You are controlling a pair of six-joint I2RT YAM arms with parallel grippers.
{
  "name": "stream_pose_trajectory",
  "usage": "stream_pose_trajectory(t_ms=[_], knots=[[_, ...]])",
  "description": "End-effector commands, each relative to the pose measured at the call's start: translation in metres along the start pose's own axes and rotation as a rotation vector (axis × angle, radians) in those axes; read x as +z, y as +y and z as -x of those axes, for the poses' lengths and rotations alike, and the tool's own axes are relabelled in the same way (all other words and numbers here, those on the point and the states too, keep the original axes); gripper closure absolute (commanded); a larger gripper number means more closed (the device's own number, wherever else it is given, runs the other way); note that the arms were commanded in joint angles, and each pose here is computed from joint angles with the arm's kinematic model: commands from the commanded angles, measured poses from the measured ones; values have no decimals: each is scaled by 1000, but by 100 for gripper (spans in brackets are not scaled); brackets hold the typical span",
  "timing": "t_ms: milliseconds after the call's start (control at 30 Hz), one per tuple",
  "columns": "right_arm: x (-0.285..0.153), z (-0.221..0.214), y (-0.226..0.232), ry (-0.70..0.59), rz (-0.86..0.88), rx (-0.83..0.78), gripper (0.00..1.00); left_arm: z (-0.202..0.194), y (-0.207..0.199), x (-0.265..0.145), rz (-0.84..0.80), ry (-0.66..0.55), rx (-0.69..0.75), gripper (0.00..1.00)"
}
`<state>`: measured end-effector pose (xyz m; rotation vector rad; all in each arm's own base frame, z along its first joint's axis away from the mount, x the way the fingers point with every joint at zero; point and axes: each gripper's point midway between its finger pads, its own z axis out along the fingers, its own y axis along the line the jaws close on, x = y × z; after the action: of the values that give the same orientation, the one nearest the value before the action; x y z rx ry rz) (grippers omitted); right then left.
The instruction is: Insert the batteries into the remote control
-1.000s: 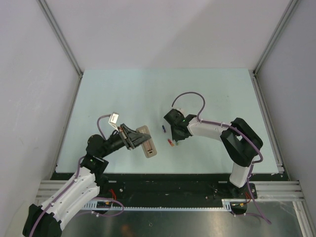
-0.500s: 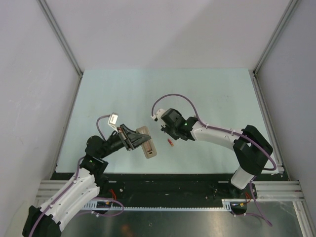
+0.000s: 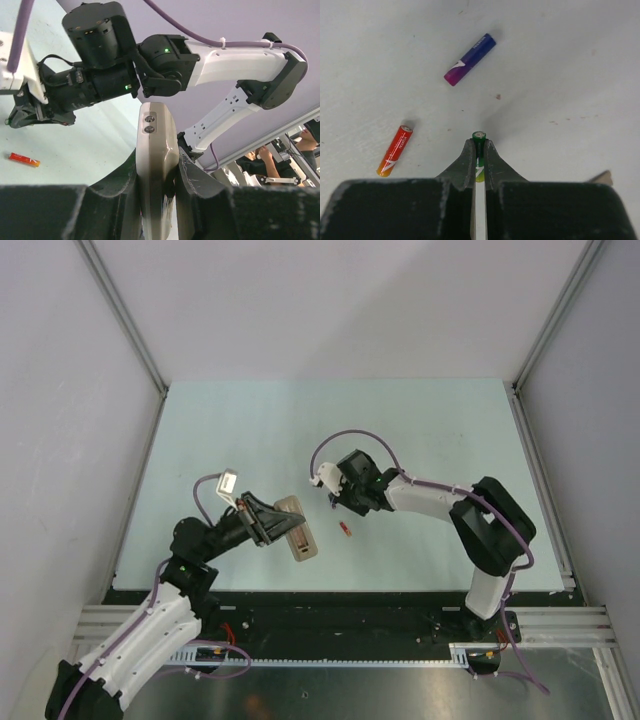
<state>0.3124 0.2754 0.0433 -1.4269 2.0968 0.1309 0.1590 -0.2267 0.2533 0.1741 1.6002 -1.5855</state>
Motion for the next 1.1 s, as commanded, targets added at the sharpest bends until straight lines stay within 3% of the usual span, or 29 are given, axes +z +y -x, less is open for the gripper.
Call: stream_pose_trajectory(t_ms=[0,167,233,367,567,733,933,1067], knots=[[13,13,3,-53,34,-52,100,5,-8,0,-28,-24,19,100],[21,5,3,-23,33,-72,100,4,-7,0,-26,-25,19,100],[22,3,3,-16,28,-65,95,2,-6,-1,-24,-23,18,100],[22,-2,0,7,7,-49,76,2,-5,-1,-22,-24,15,100],[14,3,-14,9,-82,-46,64,1,-5,-1,-22,-22,15,100],[4,16,-17,-16,-133,-59,63,1,-4,-1,-20,-23,13,100],[-19,54,-25,-136,-222,-59,62,0,-5,-1,-22,-20,8,100],[-34,66,-43,-204,-279,52,60,1,-6,-1,-24,-24,8,100]])
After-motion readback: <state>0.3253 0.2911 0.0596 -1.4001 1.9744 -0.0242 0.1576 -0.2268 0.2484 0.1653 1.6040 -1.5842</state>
